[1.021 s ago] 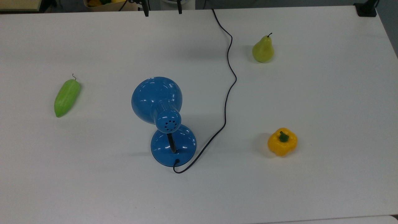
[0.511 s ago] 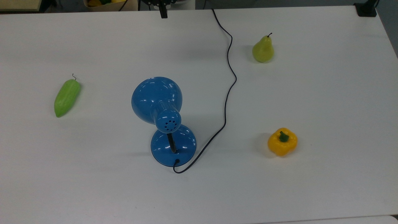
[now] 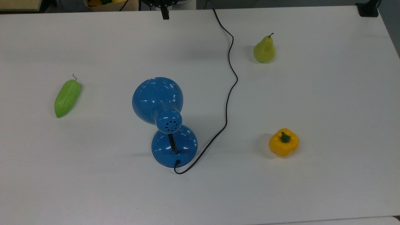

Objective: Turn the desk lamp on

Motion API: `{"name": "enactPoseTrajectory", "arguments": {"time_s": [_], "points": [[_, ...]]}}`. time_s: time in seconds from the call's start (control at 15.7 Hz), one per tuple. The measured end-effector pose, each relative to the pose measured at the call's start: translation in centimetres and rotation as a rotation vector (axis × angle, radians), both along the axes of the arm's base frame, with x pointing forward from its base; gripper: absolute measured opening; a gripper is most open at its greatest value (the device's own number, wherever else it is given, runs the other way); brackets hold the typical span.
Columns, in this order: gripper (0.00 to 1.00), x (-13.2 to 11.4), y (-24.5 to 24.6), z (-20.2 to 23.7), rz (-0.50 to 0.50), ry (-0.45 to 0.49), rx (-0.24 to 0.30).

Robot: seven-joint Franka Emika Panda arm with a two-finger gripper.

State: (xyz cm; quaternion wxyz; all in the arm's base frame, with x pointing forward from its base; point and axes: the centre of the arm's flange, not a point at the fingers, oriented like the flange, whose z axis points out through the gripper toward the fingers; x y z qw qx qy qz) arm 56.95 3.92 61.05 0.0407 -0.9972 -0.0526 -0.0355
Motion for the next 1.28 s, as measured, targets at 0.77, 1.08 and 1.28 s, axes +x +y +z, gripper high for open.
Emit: {"name": "enactPoseTrajectory", "arguments": {"time_s": [0.77, 1.08, 1.28], "points": [[0.01, 0.8, 0.3, -5.6, 0.062, -0.005, -0.006], [0.01, 3.4, 0.2, -11.0, 0.043, -0.117, -0.011], [0.01, 5.2, 0.2, -13.7, 0.034, -0.171, -0.016]]}}
